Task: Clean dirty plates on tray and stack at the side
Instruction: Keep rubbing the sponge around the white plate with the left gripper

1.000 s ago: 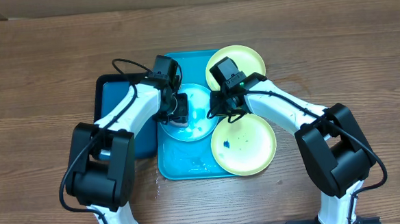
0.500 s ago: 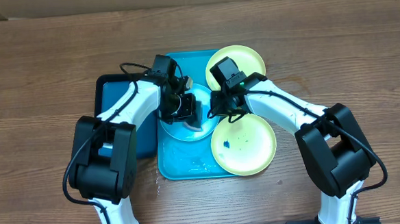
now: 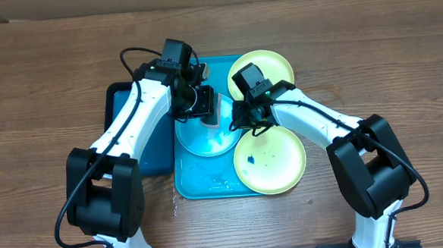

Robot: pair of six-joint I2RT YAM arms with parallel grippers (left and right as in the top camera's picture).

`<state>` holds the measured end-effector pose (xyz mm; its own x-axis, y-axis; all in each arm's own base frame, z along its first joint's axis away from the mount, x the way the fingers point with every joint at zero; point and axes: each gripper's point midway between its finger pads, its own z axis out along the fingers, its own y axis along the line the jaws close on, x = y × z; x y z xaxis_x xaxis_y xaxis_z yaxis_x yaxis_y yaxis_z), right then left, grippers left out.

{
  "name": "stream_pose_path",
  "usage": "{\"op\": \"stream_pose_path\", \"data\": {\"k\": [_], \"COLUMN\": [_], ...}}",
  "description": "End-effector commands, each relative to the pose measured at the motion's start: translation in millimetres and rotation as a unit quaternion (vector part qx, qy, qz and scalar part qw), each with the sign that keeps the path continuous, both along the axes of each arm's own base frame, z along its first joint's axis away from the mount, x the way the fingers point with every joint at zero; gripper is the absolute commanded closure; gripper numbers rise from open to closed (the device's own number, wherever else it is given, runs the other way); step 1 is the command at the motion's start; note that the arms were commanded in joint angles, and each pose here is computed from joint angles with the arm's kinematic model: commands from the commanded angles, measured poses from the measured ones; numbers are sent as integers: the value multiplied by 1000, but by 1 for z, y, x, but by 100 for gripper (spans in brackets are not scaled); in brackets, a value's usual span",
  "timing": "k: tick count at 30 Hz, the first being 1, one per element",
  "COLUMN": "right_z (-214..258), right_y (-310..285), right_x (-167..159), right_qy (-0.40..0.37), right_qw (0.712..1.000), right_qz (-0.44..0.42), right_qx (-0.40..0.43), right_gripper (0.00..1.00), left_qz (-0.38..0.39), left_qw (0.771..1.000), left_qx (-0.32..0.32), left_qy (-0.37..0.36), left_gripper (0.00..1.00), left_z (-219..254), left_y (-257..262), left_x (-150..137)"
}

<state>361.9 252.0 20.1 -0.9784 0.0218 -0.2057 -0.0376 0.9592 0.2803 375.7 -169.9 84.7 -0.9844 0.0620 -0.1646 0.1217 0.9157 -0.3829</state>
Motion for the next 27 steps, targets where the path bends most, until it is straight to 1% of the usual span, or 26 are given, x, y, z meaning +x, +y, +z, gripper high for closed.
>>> {"op": "stream_pose_path", "data": {"k": [1,8,12,18,22,27], "right_z": [4,4,4,4,4,4], "right_y": [6,6,6,6,6,6], "right_x": [3,3,3,3,3,3], "right_qy": [-5,-5,-5,-5,-5,-5], "right_qw": [1000,1000,1000,1000,1000,1000], "right_qz": [4,4,4,4,3,4], "right_qx": [10,10,10,10,10,10], "right_gripper": [96,96,96,96,96,96], "left_qz": [1,14,18,62,52,21], "left_qw": [999,998,997,994,996,998], "left_qx": [38,65,77,92,54,-25], "left_qy": [-15,-12,-7,16,39,58], "left_gripper": [96,96,96,96,96,96], "left_z": [-2,-25,-43,-71,-79,-83], "left_y": [14,23,27,36,21,-14], "left_x": [3,-3,-10,-22,-31,-36]}}
